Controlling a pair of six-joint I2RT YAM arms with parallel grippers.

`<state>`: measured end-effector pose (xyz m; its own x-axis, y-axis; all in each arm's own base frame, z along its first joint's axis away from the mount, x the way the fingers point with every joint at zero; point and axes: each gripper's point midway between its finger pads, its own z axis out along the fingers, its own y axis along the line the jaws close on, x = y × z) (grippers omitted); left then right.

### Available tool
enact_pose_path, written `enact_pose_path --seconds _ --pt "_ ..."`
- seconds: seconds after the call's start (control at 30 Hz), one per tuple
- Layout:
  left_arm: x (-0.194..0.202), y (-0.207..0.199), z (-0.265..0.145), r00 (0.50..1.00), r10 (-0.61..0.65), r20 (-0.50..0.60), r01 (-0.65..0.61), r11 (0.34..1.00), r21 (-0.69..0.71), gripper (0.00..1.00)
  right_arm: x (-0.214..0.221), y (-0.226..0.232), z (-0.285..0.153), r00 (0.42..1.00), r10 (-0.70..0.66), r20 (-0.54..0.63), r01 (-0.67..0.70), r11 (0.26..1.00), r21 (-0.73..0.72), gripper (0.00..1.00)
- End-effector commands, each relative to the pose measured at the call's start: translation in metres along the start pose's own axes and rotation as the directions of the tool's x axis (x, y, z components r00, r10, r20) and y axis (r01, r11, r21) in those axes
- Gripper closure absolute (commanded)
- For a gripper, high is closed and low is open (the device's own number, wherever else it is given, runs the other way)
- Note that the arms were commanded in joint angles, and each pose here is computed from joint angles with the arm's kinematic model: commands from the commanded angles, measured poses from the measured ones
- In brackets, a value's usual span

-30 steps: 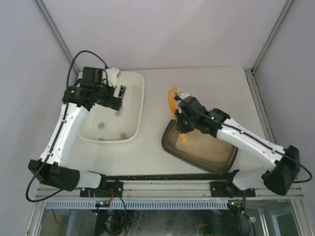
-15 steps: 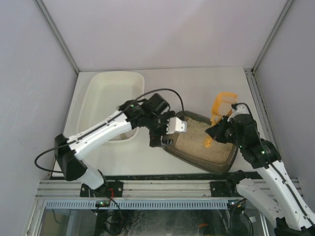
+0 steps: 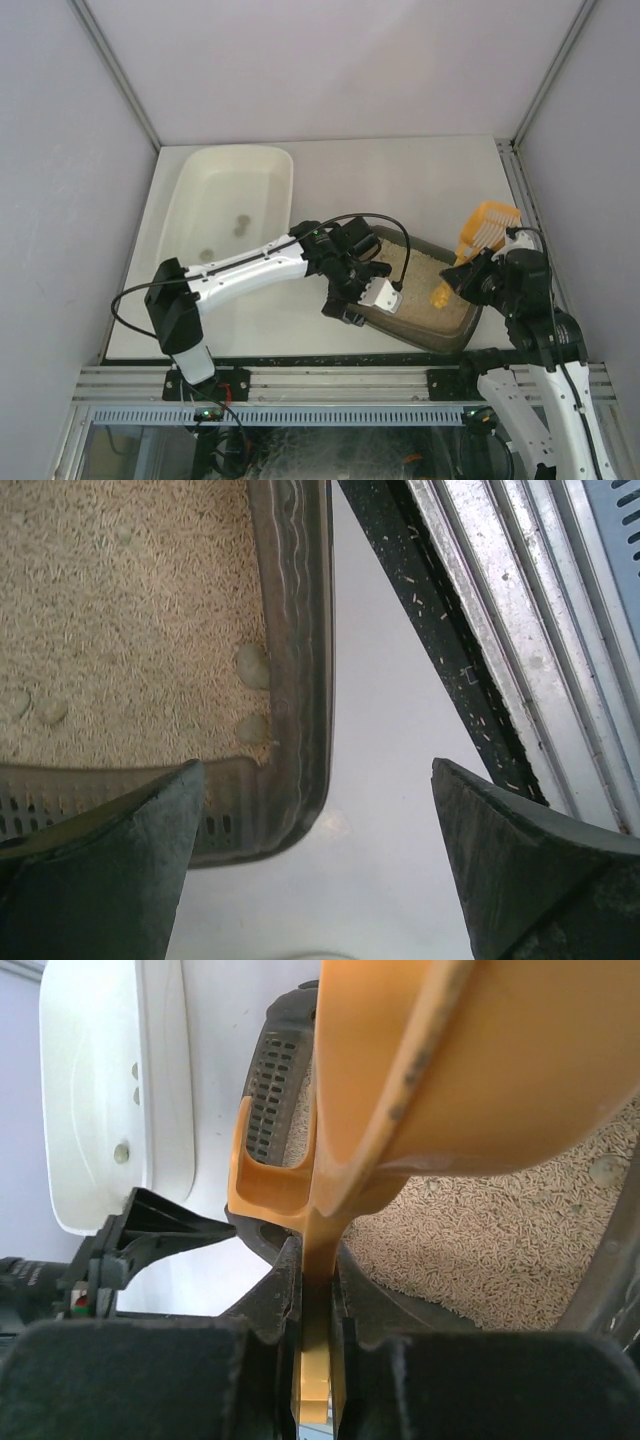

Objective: Clean the litter box

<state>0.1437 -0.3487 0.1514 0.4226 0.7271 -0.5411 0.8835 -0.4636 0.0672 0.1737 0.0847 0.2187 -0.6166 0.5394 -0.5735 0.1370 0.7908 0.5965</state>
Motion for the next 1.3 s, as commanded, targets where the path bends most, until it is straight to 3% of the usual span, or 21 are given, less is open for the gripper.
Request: enact_pose_path --seconds 0.0,0.07,0.33,0.43,0.53,0.6,0.7,0.87,1.1,1.17,1.27 --pt "-0.02 0.009 0.016 0.991 0.085 0.106 -0.089 0.995 0.036 0.03 -0.002 0.0 -0.01 0.999 0.033 0.026 -0.033 0.999 -0.012 1.0" --pt "-0.019 0.011 0.024 0.989 0.102 0.109 -0.108 0.993 0.048 0.06 -0.003 -0.002 -0.013 0.998 0.044 0.039 -0.043 0.999 -0.006 1.0" --pt "-0.01 0.01 0.049 0.99 0.118 0.081 -0.131 0.976 0.172 0.42 -0.007 -0.009 -0.022 0.994 0.061 0.089 -0.063 0.998 0.023 1.0" --pt "0.004 0.011 0.06 0.991 0.134 0.024 -0.136 0.961 0.241 0.59 -0.009 -0.016 -0.024 0.992 0.059 0.113 -0.065 0.997 0.052 1.0" --pt "0.021 0.02 0.063 0.984 0.168 -0.058 -0.148 0.954 0.262 0.69 -0.013 -0.021 -0.027 0.987 0.056 0.15 -0.067 0.995 0.072 1.0" --pt "0.031 0.031 0.059 0.978 0.191 -0.083 -0.164 0.95 0.265 0.74 -0.014 -0.023 -0.028 0.986 0.058 0.156 -0.071 0.994 0.082 1.0" --pt "0.051 0.05 0.046 0.961 0.251 -0.119 -0.213 0.94 0.265 0.91 -0.012 -0.026 -0.029 0.985 0.067 0.156 -0.083 0.992 0.096 1.0" --pt "0.091 0.078 0.026 0.916 0.335 -0.221 -0.279 0.928 0.248 0.99 -0.01 -0.027 -0.026 0.986 0.084 0.147 -0.099 0.99 0.1 1.0" --pt "0.133 0.105 -0.002 0.823 0.496 -0.277 -0.423 0.86 0.286 1.0 0.005 -0.027 -0.005 0.989 0.124 0.074 -0.129 0.989 0.071 1.0" --pt "0.141 0.111 -0.009 0.79 0.548 -0.273 -0.469 0.828 0.306 1.0 0.01 -0.027 0.002 0.989 0.141 0.049 -0.144 0.988 0.06 1.0" --pt "0.15 0.11 -0.02 0.719 0.667 -0.195 -0.578 0.73 0.364 1.0 0.02 -0.03 0.013 0.985 0.172 0.009 -0.173 0.984 0.052 1.0"
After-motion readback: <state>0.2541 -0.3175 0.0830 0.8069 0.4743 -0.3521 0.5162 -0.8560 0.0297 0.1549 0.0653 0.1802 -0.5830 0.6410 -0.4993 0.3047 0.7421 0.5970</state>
